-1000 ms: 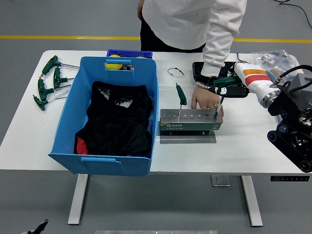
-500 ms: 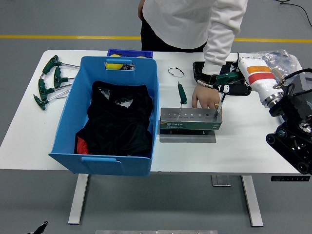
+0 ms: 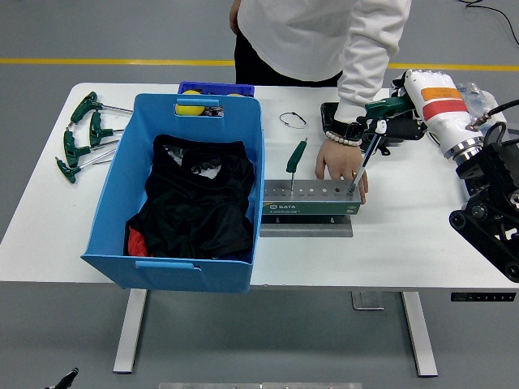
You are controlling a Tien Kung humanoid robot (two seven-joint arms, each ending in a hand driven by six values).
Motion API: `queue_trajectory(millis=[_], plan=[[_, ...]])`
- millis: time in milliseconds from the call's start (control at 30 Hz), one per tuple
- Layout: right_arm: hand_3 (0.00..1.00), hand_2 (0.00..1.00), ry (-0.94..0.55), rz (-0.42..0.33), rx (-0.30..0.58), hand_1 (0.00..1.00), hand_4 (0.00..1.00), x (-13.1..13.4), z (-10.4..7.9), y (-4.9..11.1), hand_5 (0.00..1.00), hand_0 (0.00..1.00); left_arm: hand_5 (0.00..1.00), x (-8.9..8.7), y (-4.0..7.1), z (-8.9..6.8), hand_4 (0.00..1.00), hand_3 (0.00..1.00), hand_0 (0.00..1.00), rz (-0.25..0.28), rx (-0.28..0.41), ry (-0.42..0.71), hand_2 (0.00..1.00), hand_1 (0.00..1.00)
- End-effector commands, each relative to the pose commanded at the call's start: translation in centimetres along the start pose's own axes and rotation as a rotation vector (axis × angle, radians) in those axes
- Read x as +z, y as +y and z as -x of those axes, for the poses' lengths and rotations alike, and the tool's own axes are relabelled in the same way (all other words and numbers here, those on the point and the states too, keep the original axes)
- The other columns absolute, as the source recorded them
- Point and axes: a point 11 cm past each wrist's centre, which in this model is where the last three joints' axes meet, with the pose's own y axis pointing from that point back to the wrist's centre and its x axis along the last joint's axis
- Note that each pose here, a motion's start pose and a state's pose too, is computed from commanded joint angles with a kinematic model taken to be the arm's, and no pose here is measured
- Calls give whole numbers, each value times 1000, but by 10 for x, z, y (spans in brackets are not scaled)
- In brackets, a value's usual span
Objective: Lift tool from toolbox,place it in box,lift tool from toolbox,place it in box
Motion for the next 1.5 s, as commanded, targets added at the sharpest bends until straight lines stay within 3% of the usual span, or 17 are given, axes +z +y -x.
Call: queue_trajectory(millis=[333, 567, 767, 933, 1167, 1500], plan=[[2, 2, 23, -63, 70, 2, 685, -16, -31, -11, 327, 2, 585, -2, 0, -2, 717, 721, 784, -4, 4, 1, 815, 804], [2, 2, 47, -147, 149, 2, 685, -43, -62, -21, 327, 2, 585, -2, 0, -3, 717, 720, 784, -4, 6, 1, 815, 803], [2, 2, 28, -259, 216, 2, 684, -85, -83, -25, 320, 2, 585, -1, 0, -4, 717, 721, 783, -3, 6, 1, 815, 803], [2, 2, -9, -374, 237, 2, 683, -130, -89, -23, 320, 2, 585, 0, -1, -4, 717, 721, 783, -3, 6, 0, 815, 803], [2, 2, -66, -514, 176, 2, 683, -190, -70, -17, 321, 2, 585, 1, -1, -5, 717, 722, 783, -1, 9, -2, 815, 801], [2, 2, 7, -608, -27, 2, 682, -236, 0, -11, 331, 2, 585, 6, -1, -6, 717, 724, 783, 8, 12, -12, 814, 801]])
